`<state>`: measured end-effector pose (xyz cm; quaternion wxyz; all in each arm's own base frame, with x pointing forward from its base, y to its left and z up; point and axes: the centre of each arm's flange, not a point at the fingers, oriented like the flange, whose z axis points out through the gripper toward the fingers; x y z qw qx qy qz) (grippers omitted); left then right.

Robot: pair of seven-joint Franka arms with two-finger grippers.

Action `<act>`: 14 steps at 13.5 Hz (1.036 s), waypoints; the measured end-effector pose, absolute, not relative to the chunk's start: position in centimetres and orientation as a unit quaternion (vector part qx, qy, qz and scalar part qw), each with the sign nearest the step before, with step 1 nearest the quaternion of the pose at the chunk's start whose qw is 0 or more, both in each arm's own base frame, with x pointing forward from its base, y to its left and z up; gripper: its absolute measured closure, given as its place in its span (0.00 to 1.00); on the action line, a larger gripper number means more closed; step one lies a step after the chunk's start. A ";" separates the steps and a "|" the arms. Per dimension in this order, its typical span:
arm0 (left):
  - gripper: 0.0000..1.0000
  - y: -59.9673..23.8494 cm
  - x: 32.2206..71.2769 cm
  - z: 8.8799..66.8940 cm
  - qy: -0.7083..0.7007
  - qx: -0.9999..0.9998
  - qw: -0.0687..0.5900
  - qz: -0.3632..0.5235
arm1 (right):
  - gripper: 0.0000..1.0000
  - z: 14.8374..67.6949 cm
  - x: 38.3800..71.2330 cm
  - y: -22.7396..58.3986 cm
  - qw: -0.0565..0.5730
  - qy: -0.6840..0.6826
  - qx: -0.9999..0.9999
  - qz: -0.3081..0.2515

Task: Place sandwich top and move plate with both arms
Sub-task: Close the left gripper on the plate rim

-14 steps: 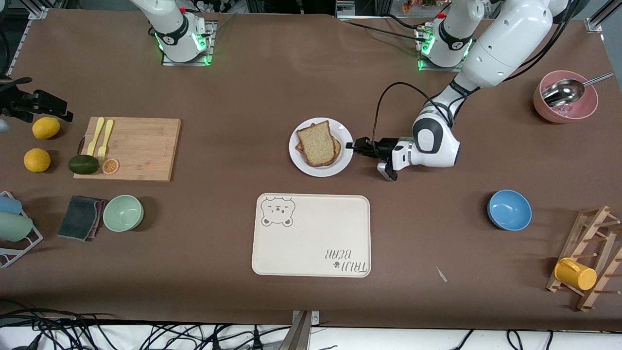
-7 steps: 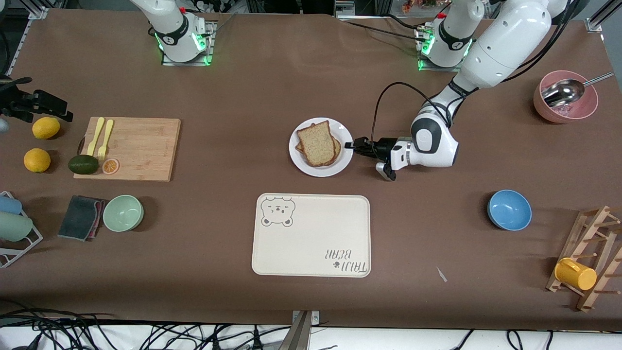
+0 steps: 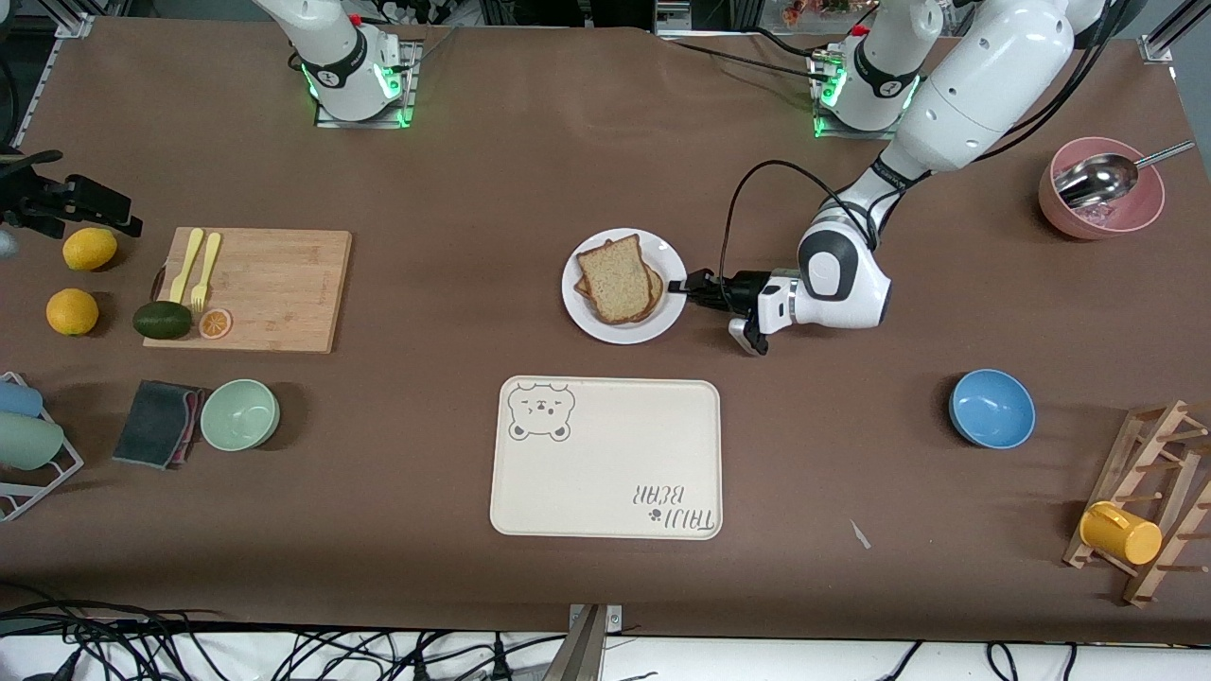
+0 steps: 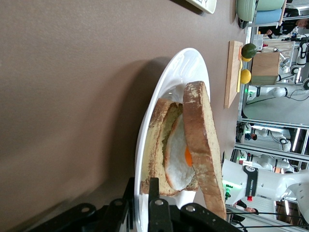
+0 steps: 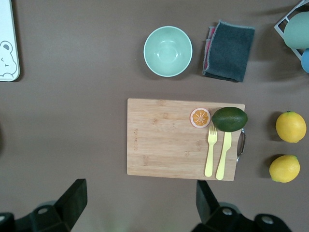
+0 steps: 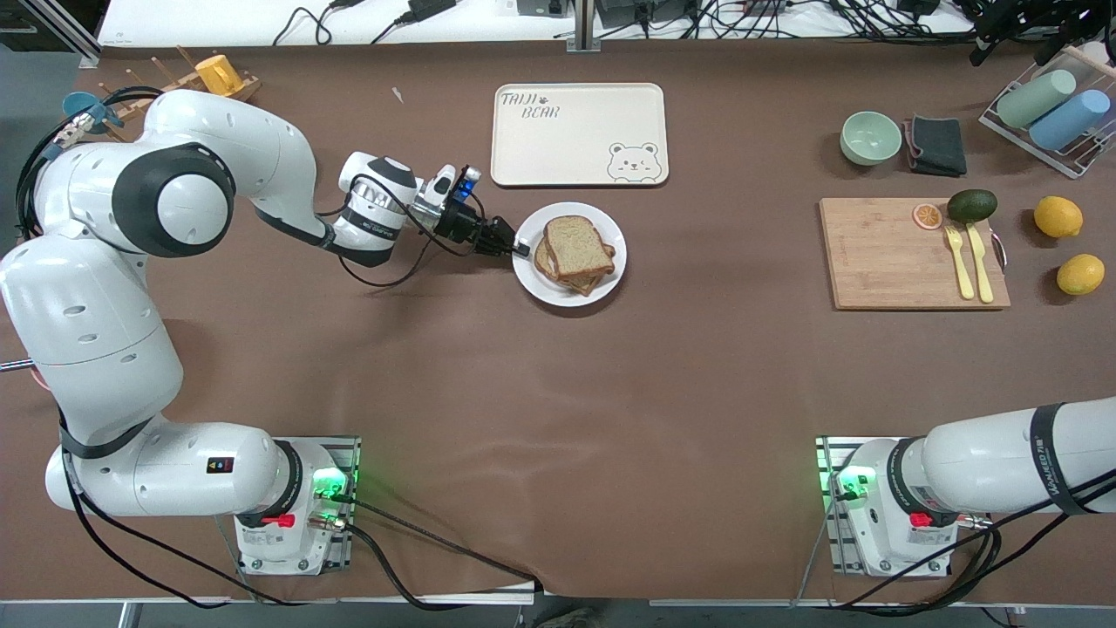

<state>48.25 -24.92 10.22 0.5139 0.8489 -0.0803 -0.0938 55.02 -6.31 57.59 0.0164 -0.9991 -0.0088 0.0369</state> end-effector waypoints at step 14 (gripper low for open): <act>0.96 -23.8 49.5 11.2 -0.068 0.840 0.532 -0.082 | 0.00 57.6 55.0 -6.3 0.016 -0.009 -0.999 0.037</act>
